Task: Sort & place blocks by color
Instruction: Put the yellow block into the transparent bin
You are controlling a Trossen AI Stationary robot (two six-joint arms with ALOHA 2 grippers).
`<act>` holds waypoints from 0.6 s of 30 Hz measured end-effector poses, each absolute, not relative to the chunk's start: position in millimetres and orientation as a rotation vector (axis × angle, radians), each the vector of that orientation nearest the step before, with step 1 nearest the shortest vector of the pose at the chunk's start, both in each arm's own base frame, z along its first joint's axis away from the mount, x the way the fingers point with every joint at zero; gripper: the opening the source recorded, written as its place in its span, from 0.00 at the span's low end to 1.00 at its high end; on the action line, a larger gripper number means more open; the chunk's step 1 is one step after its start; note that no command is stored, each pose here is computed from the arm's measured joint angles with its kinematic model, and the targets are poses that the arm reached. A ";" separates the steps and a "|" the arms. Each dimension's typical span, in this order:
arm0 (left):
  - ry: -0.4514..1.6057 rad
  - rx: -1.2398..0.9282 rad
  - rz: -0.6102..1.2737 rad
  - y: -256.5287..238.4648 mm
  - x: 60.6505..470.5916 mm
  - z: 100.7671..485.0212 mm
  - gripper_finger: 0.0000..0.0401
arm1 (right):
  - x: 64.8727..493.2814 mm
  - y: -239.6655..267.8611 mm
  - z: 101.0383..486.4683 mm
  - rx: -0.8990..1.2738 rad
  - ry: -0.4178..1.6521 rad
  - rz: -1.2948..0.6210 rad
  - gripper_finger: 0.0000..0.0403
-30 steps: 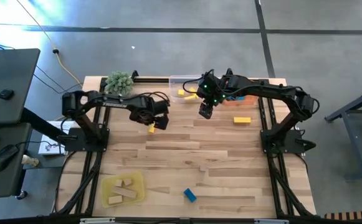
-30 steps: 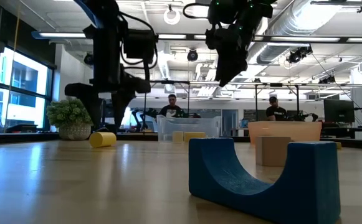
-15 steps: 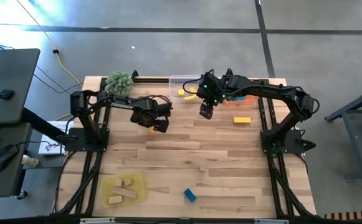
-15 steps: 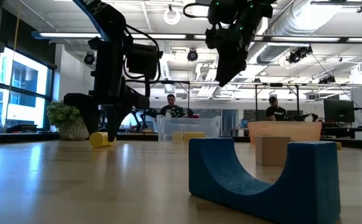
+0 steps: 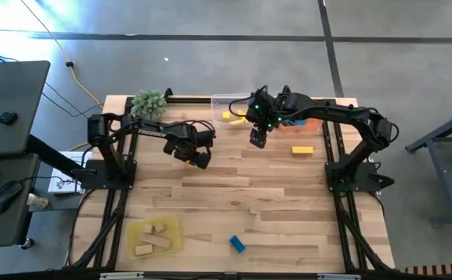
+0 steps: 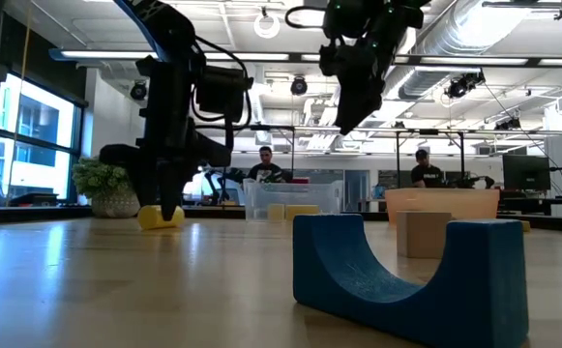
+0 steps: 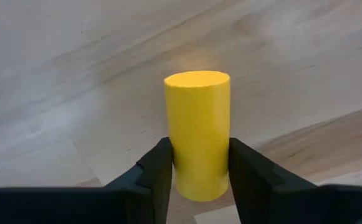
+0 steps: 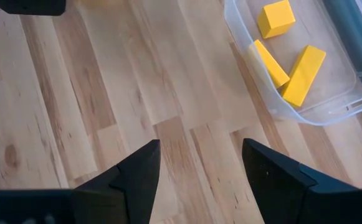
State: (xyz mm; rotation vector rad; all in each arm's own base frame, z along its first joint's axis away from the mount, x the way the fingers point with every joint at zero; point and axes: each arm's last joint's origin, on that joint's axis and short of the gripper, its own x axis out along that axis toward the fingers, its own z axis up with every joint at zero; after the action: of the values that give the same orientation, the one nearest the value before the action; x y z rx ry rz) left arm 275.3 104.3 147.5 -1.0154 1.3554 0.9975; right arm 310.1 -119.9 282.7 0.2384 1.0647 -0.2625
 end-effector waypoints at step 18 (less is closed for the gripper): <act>1.178 -0.811 0.727 110.6 284.2 176.0 0.23 | 313.3 -128.0 286.1 0.247 0.991 -0.286 0.53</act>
State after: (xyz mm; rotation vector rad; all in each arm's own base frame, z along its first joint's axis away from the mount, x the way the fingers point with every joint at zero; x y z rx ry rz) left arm 284.2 110.6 176.0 -0.8107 1.1783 0.7266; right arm 313.3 -128.0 286.1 0.2473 0.9907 -0.2862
